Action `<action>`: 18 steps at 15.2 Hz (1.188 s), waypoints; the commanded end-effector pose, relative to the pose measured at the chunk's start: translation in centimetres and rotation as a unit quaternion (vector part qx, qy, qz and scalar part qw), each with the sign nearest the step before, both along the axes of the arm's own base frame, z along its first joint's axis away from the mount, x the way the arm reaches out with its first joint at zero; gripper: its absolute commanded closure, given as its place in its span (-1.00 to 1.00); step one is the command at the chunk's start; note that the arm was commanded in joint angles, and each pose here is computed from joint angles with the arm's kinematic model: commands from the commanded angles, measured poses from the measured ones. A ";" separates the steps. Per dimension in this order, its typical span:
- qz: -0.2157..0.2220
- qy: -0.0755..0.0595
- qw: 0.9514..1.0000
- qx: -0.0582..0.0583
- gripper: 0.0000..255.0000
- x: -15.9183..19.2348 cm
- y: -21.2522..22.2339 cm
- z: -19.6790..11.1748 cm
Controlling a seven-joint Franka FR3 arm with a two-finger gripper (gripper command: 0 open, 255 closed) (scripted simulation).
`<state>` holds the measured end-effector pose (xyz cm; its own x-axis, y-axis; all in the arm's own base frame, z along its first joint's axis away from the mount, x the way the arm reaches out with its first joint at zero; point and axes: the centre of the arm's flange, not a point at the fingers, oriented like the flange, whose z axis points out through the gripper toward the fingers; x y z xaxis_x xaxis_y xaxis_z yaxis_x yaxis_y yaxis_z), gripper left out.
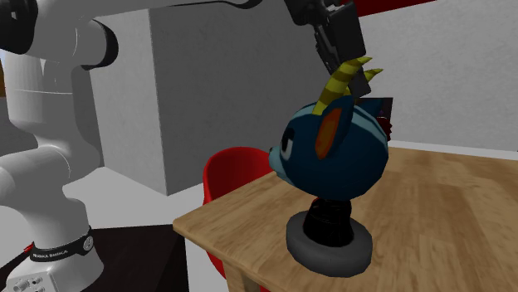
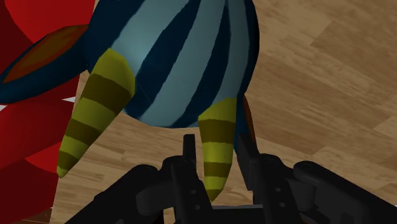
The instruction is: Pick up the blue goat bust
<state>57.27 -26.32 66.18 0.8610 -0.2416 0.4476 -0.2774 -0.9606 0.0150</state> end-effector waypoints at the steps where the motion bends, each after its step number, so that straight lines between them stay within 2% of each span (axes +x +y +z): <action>1: 0.000 0.000 1.000 0.000 1.00 0.0 0.0 0.0; 18: 0.000 0.000 1.000 0.000 1.00 0.0 0.0 7.9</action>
